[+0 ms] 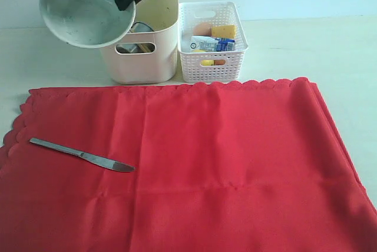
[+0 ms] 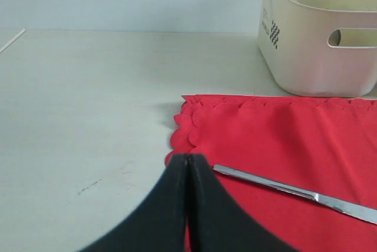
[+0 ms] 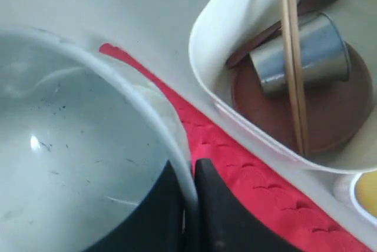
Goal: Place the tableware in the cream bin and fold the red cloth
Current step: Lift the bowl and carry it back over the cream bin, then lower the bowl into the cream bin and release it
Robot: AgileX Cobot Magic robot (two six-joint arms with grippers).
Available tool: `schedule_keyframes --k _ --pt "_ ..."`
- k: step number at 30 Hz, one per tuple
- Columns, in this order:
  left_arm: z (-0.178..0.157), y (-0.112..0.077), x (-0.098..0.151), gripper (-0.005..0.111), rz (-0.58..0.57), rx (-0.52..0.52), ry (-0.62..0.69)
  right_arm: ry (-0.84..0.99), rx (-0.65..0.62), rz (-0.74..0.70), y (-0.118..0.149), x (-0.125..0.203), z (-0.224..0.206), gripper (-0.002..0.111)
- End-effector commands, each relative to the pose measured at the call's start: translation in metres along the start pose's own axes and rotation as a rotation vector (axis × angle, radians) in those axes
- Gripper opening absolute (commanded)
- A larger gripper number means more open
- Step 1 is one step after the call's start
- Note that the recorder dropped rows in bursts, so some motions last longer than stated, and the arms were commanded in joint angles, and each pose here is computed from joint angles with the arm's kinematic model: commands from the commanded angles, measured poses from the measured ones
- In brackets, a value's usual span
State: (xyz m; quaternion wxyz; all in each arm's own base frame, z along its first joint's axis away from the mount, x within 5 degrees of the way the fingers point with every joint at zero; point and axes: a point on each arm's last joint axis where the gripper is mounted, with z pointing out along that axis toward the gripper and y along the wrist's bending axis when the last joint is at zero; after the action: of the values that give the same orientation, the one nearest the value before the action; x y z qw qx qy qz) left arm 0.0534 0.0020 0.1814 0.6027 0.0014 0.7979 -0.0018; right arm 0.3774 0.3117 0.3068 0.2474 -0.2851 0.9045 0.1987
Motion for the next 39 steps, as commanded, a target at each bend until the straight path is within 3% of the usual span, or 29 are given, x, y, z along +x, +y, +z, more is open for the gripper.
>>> schedule_keyframes --k 1,10,22,29,39 --pt "0.0 0.0 0.0 0.0 -0.012 0.003 -0.009 -0.069 -0.006 0.073 -0.017 -0.014 0.0 0.0" --pt "0.0 0.0 0.0 0.0 -0.012 0.003 -0.009 -0.204 0.008 0.118 -0.03 -0.031 0.016 0.0" --pt "0.0 0.0 0.0 0.0 -0.012 0.003 -0.009 -0.357 0.209 0.216 -0.054 -0.04 0.026 0.0" --pt "0.0 0.0 0.0 0.0 -0.012 0.003 -0.009 -0.335 0.351 0.24 -0.072 -0.032 0.048 0.0" --pt "0.0 0.0 0.0 0.0 -0.012 0.003 -0.009 -0.251 0.435 0.256 -0.083 -0.017 0.075 0.0"
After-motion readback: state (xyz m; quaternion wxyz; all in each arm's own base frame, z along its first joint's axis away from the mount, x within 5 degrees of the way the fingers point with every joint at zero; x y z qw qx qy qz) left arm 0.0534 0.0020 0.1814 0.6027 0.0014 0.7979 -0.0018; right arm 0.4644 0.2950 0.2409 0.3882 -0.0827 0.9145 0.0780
